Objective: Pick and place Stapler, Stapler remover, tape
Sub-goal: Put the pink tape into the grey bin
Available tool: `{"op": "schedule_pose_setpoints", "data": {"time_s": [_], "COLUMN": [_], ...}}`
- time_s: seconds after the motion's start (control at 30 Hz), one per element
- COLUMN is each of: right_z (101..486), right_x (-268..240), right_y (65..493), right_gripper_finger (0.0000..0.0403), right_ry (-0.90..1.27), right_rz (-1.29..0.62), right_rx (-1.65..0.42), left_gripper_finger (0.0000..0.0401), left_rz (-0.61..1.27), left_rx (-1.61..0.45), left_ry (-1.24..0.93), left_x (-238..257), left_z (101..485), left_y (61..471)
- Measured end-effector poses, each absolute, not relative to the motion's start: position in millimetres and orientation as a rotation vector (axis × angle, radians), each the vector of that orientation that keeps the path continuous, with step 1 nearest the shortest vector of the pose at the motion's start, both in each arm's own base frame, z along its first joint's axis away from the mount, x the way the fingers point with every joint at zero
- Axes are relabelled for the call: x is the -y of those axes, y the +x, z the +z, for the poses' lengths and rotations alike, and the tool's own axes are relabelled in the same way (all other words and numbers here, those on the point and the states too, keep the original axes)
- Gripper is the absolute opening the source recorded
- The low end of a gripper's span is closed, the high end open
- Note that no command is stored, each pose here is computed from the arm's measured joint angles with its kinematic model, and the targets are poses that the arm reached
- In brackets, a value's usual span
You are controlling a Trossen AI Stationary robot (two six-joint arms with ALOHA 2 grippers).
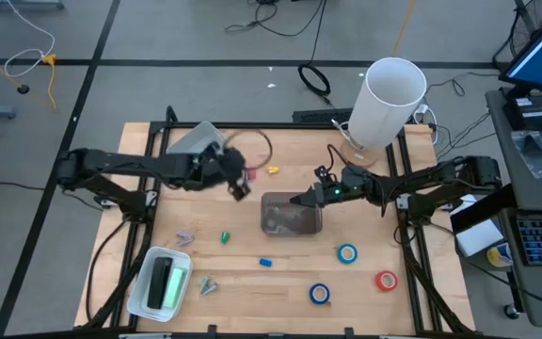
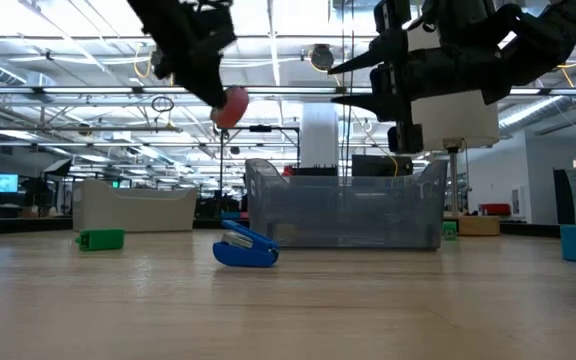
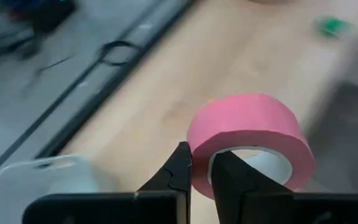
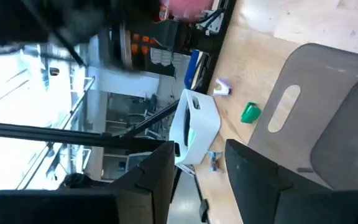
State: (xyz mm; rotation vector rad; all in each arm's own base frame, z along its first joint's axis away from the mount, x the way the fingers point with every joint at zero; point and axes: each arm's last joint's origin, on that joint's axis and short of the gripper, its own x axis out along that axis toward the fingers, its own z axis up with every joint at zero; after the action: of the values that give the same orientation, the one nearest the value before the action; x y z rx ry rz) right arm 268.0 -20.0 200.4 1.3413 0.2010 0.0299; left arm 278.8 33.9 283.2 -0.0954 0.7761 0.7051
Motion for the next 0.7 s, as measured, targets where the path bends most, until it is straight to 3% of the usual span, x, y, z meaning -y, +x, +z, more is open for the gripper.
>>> {"op": "schedule_pose_setpoints", "data": {"time_s": [0.33, 0.7], "right_z": [204, 204], "right_x": [20, 20], "right_y": [268, 268], "right_gripper_finger": [0.0134, 0.0131], "right_ry": [1.328, 1.327], "right_rz": [0.058, 0.059], "right_rx": [-0.168, -0.168], "left_gripper_finger": [0.0033, 0.0033], "left_rz": [1.142, 1.197], "left_rx": [-1.034, -1.314], "left_ry": [-0.256, -0.532], "left_x": [-124, -191], "left_z": [276, 248], "left_y": [215, 164]}}
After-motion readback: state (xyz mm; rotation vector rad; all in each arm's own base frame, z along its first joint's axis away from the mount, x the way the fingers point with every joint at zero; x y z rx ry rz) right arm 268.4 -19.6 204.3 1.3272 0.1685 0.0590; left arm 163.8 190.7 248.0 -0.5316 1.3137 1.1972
